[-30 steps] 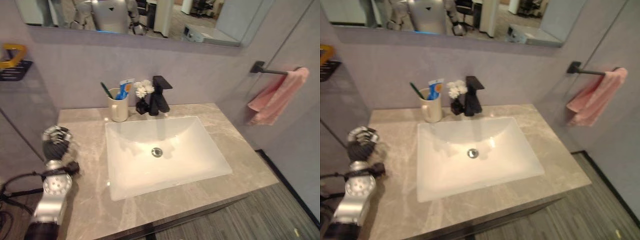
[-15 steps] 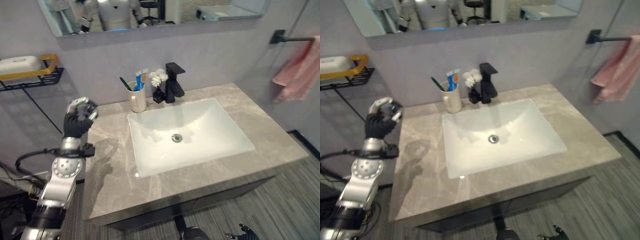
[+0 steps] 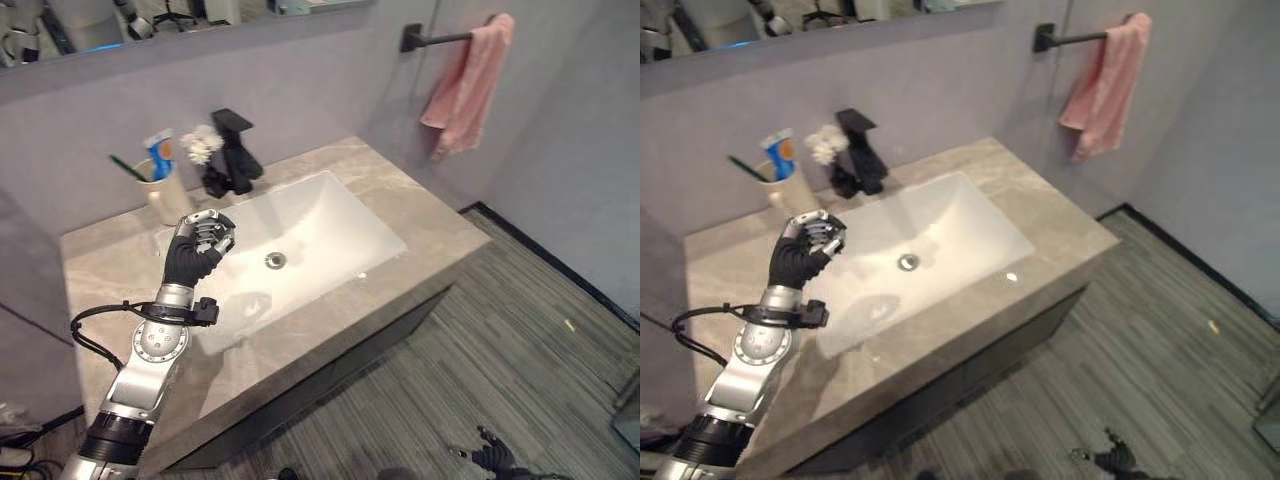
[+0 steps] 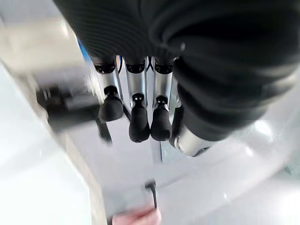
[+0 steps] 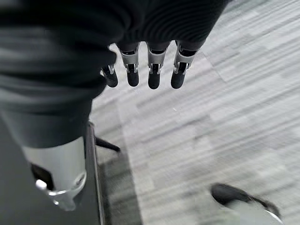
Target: Put brush and paste in cup on sink, flatten towel.
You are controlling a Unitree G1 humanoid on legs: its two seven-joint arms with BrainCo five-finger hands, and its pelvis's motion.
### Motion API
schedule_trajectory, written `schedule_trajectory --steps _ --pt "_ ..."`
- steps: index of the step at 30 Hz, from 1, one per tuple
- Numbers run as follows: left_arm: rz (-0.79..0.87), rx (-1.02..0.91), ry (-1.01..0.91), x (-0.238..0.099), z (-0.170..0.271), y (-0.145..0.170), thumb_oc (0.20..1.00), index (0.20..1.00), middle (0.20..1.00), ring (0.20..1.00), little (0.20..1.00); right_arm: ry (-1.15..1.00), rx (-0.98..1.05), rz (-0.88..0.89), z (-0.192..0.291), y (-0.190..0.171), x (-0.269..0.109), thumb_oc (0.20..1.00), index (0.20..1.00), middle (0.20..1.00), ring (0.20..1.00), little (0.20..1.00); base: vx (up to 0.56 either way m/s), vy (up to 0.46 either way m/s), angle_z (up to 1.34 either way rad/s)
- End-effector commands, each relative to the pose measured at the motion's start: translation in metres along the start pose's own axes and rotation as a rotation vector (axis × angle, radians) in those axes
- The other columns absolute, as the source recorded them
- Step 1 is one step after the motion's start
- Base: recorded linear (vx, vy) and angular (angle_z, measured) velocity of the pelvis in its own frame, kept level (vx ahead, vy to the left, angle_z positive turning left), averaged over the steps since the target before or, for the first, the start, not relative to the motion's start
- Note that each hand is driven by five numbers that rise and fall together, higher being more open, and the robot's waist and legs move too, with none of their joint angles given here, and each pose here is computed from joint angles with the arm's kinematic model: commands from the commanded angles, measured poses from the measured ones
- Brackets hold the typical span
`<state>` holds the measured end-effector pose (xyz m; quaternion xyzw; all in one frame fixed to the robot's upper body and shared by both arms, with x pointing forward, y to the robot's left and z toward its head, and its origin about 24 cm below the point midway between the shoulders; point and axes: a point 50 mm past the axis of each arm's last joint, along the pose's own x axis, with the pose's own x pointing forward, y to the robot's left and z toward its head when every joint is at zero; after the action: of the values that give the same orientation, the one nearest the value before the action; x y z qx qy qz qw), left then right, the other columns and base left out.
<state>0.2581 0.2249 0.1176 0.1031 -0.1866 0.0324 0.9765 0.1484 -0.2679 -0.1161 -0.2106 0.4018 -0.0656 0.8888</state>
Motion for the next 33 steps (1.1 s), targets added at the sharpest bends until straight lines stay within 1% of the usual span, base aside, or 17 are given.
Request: schedule_trajectory --steps 1,4,5,6,7,8,10,15,16,19,21,22,23,26,27,30,33 --pt "-0.056 -0.125 -0.052 -0.003 0.009 -0.016 0.200 0.200 0.200 0.200 0.200 -0.037 -0.036 -0.062 -0.004 -0.015 -0.007 1.000 1.000 1.000 1.000 1.000 -0.04 -0.287 -1.81" --pt "-0.103 -0.205 0.026 -0.009 -0.006 -0.037 0.200 0.200 0.200 0.200 0.200 -0.066 -0.064 -0.046 -0.004 -0.016 -0.011 1.000 1.000 1.000 1.000 1.000 -0.03 -0.303 -0.40" --pt "-0.106 -0.277 0.052 -0.011 -0.010 -0.046 0.200 0.200 0.200 0.200 0.200 -0.058 -0.064 -0.054 -0.008 -0.016 -0.013 1.000 1.000 1.000 1.000 1.000 -0.04 -0.246 -0.38" --pt "-0.108 -0.280 0.052 -0.011 -0.010 -0.046 0.200 0.200 0.200 0.200 0.200 -0.057 -0.064 -0.056 -0.008 -0.017 -0.013 1.000 1.000 1.000 1.000 1.000 -0.02 -0.181 -0.17" --pt "-0.116 -0.326 0.081 -0.012 -0.015 -0.053 0.200 0.200 0.200 0.200 0.200 -0.067 -0.072 -0.049 -0.007 -0.015 -0.014 1.000 1.000 1.000 1.000 1.000 -0.10 -0.240 -0.20" --pt "-0.155 -0.317 0.083 -0.010 -0.015 -0.060 0.200 0.200 0.200 0.200 0.200 -0.095 -0.084 -0.036 -0.003 -0.014 -0.015 1.000 1.000 1.000 1.000 1.000 -0.10 -0.235 -0.22" --pt "-0.175 -0.328 0.088 -0.009 -0.015 -0.065 0.200 0.200 0.200 0.200 0.200 -0.106 -0.090 -0.029 -0.001 -0.013 -0.016 1.000 1.000 1.000 1.000 1.000 -0.05 -0.204 -0.46" --pt "-0.175 -0.297 0.096 -0.009 -0.018 -0.063 0.200 0.200 0.200 0.200 0.200 -0.154 -0.115 0.010 0.012 -0.004 -0.013 1.000 1.000 1.000 1.000 1.000 0.02 -0.143 -0.59" --pt "-0.164 -0.266 0.121 -0.016 -0.024 -0.059 0.200 0.200 0.200 0.200 0.200 -0.181 -0.160 0.065 0.019 0.009 -0.010 1.000 1.000 1.000 1.000 1.000 0.06 -0.070 -0.84" --pt "-0.181 -0.234 0.170 -0.022 -0.034 -0.061 0.200 0.200 0.200 0.200 0.200 -0.207 -0.183 0.078 0.028 0.012 -0.007 1.000 1.000 1.000 1.000 1.000 0.04 0.021 -1.39" --pt "-0.178 -0.227 0.193 -0.024 -0.039 -0.061 0.200 0.200 0.200 0.200 0.200 -0.221 -0.187 0.088 0.034 0.015 -0.006 1.000 1.000 1.000 1.000 1.000 0.05 0.072 -0.42" --pt "-0.206 -0.212 0.285 -0.035 -0.056 -0.065 0.200 0.200 0.200 0.200 0.200 -0.204 -0.192 0.104 0.031 0.020 -0.005 1.000 1.000 1.000 1.000 1.000 0.08 0.074 -0.50" --pt "-0.207 -0.213 0.284 -0.035 -0.057 -0.065 0.200 0.200 0.200 0.200 0.200 -0.204 -0.192 0.103 0.031 0.020 -0.005 1.000 1.000 1.000 1.000 1.000 0.13 0.116 -0.58" --pt "-0.275 -0.161 0.379 -0.048 -0.075 -0.074 0.200 0.200 0.200 0.200 0.200 -0.169 -0.180 0.093 0.025 0.019 -0.004 1.000 1.000 1.000 1.000 1.000 0.10 0.114 -0.49" --pt "-0.308 -0.112 0.452 -0.061 -0.088 -0.076 0.200 0.200 0.200 0.200 0.200 -0.147 -0.138 0.082 0.021 0.017 -0.004 1.000 1.000 1.000 1.000 1.000 0.07 0.131 -0.52" --pt "-0.303 -0.106 0.499 -0.069 -0.096 -0.074 0.200 0.200 0.200 0.200 0.200 -0.141 -0.132 0.083 0.020 0.017 -0.004 1.000 1.000 1.000 1.000 1.000 0.05 0.078 -0.56" --pt "-0.314 -0.084 0.584 -0.086 -0.109 -0.073 0.200 0.200 0.200 0.200 0.200 -0.134 -0.144 0.080 0.018 0.016 -0.004 1.000 1.000 1.000 1.000 1.000 0.05 0.075 -0.36"
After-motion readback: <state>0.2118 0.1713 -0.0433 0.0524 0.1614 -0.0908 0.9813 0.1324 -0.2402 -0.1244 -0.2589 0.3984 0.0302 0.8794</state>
